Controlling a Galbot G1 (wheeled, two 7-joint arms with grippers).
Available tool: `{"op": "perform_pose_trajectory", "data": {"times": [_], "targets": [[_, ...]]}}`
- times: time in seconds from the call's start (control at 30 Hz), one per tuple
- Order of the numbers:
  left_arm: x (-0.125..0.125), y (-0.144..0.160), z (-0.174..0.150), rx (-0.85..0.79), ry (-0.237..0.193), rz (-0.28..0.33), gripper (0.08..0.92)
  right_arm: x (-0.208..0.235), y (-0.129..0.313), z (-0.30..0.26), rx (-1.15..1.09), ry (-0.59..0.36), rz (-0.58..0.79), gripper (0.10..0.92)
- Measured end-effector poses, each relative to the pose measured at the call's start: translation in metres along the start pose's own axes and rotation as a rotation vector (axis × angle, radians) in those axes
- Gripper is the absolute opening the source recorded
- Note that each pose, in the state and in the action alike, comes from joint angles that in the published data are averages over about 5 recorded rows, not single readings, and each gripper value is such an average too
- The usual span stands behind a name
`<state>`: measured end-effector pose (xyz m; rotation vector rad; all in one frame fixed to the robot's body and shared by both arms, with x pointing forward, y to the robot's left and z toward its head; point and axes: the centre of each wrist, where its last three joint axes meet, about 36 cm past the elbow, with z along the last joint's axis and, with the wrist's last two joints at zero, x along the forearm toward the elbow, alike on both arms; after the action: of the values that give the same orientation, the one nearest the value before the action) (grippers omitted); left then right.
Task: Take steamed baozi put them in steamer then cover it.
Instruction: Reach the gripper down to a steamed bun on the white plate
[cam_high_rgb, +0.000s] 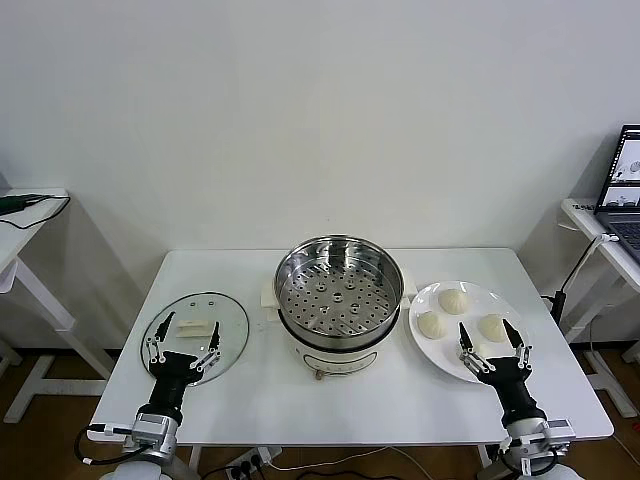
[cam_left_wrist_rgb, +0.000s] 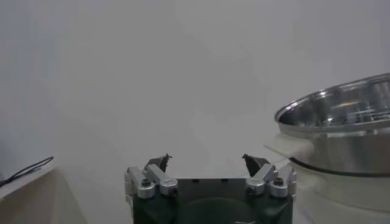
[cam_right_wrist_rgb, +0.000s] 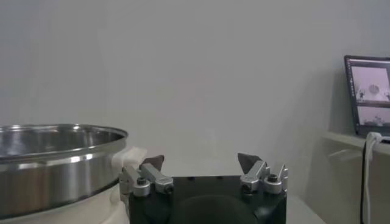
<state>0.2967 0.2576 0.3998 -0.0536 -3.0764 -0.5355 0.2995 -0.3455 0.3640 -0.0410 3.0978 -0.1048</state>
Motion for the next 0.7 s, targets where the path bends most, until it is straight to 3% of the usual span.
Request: {"op": "perform_pose_trajectory", "data": {"times": [0.33,0.7], "targets": [[-0.001,0.005,0.003,-0.020,-0.011,0.014,0.823,-0.028,-0.028,-0.009,0.125,0.019,-0.014,0.823],[-0.004,0.009,0.007,-0.025,-0.022,0.034,0.823,-0.118,-0.088,-0.049,0.606,0.146,-0.228,0.823]]}}
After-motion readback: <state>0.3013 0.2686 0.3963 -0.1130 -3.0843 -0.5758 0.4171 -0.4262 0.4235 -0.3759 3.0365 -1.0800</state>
